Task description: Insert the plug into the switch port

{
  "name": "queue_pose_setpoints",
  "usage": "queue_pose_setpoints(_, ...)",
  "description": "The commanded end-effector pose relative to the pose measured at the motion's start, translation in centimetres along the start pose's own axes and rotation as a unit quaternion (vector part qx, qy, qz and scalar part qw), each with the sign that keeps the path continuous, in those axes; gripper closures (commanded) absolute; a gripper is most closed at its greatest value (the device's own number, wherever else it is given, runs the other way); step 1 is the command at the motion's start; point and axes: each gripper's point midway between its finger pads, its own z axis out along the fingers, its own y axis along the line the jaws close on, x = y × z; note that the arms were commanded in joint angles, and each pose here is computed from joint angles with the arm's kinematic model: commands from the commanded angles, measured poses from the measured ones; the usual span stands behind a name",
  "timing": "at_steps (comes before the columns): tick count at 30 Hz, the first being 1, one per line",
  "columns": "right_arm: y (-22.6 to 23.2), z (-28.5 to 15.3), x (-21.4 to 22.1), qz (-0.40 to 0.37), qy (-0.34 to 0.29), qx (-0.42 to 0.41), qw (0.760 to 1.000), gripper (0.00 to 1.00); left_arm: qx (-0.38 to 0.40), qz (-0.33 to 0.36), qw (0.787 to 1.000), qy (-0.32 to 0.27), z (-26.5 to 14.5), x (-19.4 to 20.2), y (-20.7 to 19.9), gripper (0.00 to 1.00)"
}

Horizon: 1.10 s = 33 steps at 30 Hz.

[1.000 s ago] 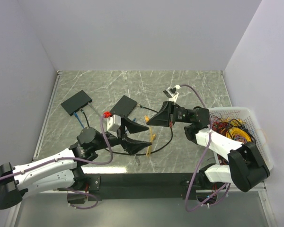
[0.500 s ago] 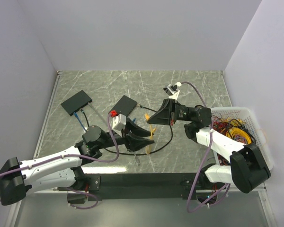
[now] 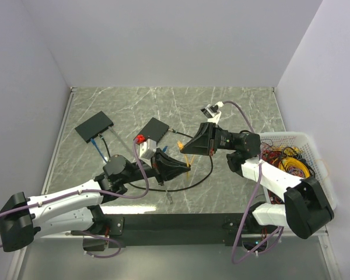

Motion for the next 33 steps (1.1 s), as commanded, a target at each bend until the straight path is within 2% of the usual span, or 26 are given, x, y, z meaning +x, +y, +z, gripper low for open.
queue_pose_setpoints(1,5.7,0.0,0.5,-0.213,0.005,-0.096,0.972,0.44,0.002,0.008,1.000,-0.028,0.4,-1.8,-0.4,0.99)
queue_pose_setpoints(2,5.4,0.2,0.2,-0.217,0.004,-0.080,0.973,0.34,-0.006,0.007,1.000,-0.019,0.4,-1.4,0.0,0.99)
queue_pose_setpoints(3,2.5,0.5,-0.5,-0.207,0.004,-0.023,0.978,0.30,-0.012,0.008,1.000,-0.019,0.5,-1.6,0.2,0.99)
queue_pose_setpoints(4,3.3,0.5,-0.8,-0.234,-0.002,-0.007,0.972,0.23,-0.019,0.007,1.000,-0.018,0.6,-1.6,0.4,0.99)
queue_pose_setpoints(5,2.6,0.5,-1.9,-0.243,-0.026,0.027,0.969,0.21,-0.025,0.009,1.000,-0.016,0.6,-1.6,0.6,0.99)
queue_pose_setpoints(9,0.0,-0.6,-4.0,-0.279,-0.039,0.165,0.945,0.18,-0.068,0.004,0.998,-0.010,0.4,-1.4,2.1,0.99)
queue_pose_setpoints(11,-1.3,-1.3,-5.3,-0.277,-0.056,0.225,0.932,0.18,-0.089,0.003,0.996,-0.008,0.4,-1.3,2.9,0.99)
queue_pose_setpoints(12,-2.7,-2.6,-6.8,-0.275,-0.083,0.294,0.912,0.18,-0.097,0.002,0.995,-0.007,0.6,-1.3,3.2,0.99)
queue_pose_setpoints(13,-3.2,-3.3,-7.5,-0.275,-0.096,0.325,0.900,0.21,-0.104,0.001,0.995,-0.001,0.5,-1.0,3.5,0.99)
queue_pose_setpoints(14,-3.8,-4.1,-8.0,-0.275,-0.109,0.357,0.886,0.25,-0.117,0.000,0.993,-0.004,0.6,-1.2,4.0,0.99)
queue_pose_setpoints(15,-4.6,-5.5,-9.0,-0.277,-0.126,0.408,0.861,0.29,-0.123,-0.002,0.992,-0.001,0.7,-1.0,4.2,0.99)
queue_pose_setpoints(17,-5.2,-6.3,-9.3,-0.277,-0.131,0.447,0.840,0.38,-0.135,-0.003,0.991,0.001,0.7,-0.9,4.7,0.99)
queue_pose_setpoints(18,-5.8,-7.3,-9.8,-0.277,-0.134,0.484,0.819,0.42,-0.137,-0.002,0.991,0.001,0.7,-0.9,4.8,0.99)
queue_pose_setpoints(19,-6.0,-7.3,-9.6,-0.276,-0.127,0.493,0.815,0.48,-0.140,-0.002,0.990,0.001,0.6,-0.8,4.9,0.99)
queue_pose_setpoints(22,-6.0,-6.4,-9.0,-0.278,-0.113,0.492,0.817,0.51,-0.150,-0.002,0.989,0.000,0.6,-0.8,5.2,0.99)
queue_pose_setpoints(33,-4.8,-4.1,-7.3,-0.290,-0.104,0.427,0.850,0.55,-0.172,-0.006,0.985,0.009,0.5,0.1,6.2,0.99)
